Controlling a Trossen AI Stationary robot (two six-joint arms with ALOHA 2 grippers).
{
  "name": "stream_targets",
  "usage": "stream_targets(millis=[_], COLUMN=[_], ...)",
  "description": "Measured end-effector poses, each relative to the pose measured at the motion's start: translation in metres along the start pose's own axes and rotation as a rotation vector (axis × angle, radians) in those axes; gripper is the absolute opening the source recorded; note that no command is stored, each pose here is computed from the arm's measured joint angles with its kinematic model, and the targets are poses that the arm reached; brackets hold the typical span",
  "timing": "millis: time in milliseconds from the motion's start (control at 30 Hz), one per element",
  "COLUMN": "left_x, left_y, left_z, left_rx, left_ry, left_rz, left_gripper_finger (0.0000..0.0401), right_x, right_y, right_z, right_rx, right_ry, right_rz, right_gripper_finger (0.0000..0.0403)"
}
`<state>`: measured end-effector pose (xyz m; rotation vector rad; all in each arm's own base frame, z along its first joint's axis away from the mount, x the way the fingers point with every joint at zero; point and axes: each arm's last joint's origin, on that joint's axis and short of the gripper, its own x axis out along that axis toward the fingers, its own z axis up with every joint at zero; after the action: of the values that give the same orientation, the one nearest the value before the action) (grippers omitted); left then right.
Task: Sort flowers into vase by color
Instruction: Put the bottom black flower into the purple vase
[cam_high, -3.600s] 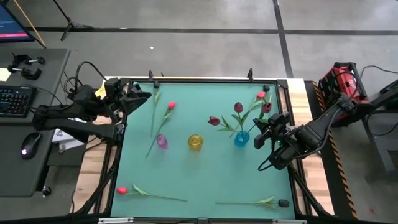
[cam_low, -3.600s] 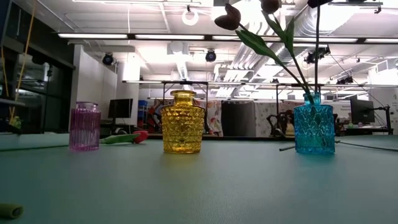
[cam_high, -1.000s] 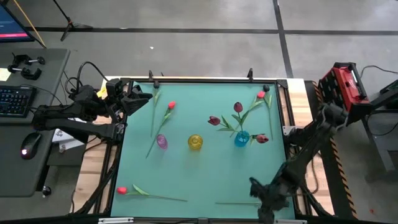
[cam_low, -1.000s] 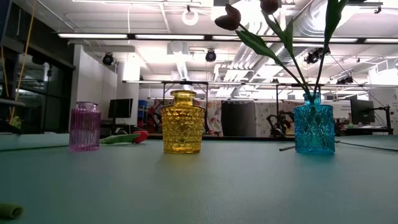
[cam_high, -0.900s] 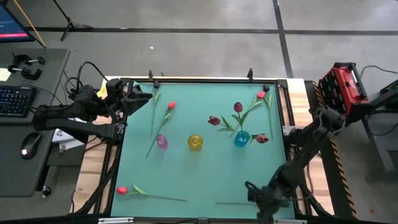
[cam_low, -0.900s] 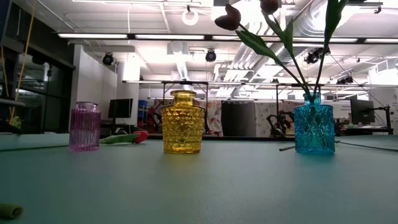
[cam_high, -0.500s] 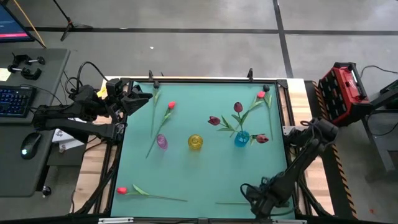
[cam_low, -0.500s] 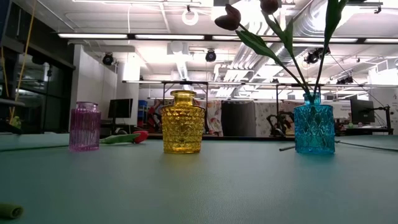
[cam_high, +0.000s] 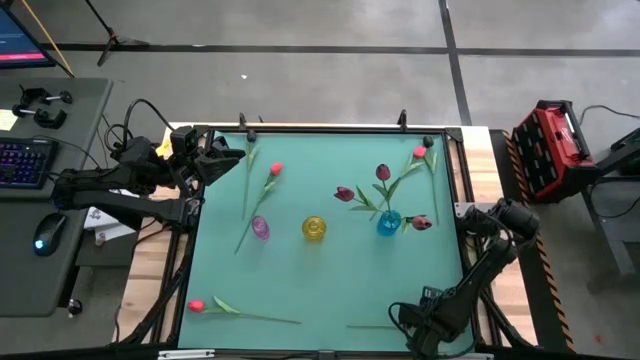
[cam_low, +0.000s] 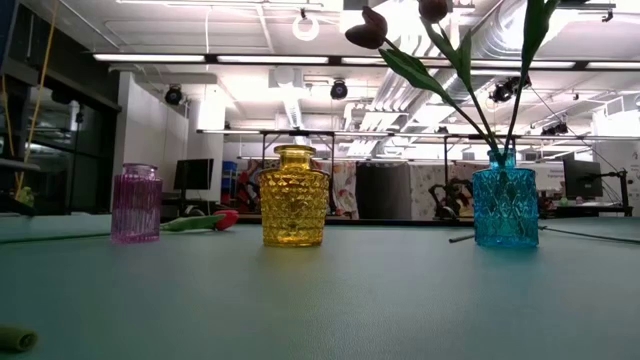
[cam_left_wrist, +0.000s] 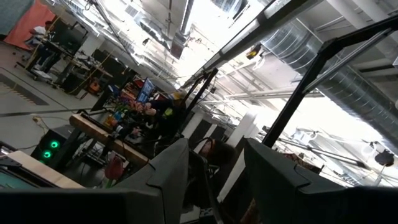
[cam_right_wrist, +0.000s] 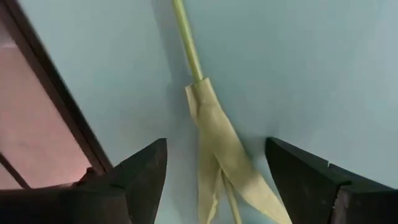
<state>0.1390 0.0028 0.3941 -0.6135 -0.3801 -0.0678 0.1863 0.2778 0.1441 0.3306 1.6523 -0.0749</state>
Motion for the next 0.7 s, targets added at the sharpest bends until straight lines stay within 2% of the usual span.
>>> stream_targets(millis=[100,200,300,367,400,567,700], left_x=[0.0,0.0,0.0,0.0,0.0,0.0,0.0], left_y=[0.0,0.0,0.0,0.0,0.0,0.0,0.0], left_z=[0.0,0.0,0.0,0.0,0.0,0.0,0.0], left_rx=[0.0,0.0,0.0,0.0,0.0,-0.002,-0.032], left_ry=[0.0,0.0,0.0,0.0,0.0,0.0,0.001], left_rz=[0.0,0.0,0.0,0.0,0.0,0.0,0.0], left_gripper_finger=[0.0145,0.0145,0.0145,0.0145,0.0145,0.0145,0.0145], right_x=[0.005,0.005,-0.002,-0.009,-0.015,-0.051,-0.092], right_y=[0.0,-0.002,-0.002,0.0,0.002,0.014,0.024], right_z=[0.0,-0.001,0.0,0.0,0.0,-0.001,-0.001], right_rx=[0.012,0.032,0.027,-0.002,-0.032,-0.149,-0.302], right_ry=[0.009,0.013,0.018,0.03,0.032,0.031,-0.025], right_rz=[-0.026,-0.046,-0.082,-0.114,-0.124,-0.181,-0.226], right_gripper_finger=[0.0251,0.0208,0.0124,0.005,0.0026,0.001,0.0005])
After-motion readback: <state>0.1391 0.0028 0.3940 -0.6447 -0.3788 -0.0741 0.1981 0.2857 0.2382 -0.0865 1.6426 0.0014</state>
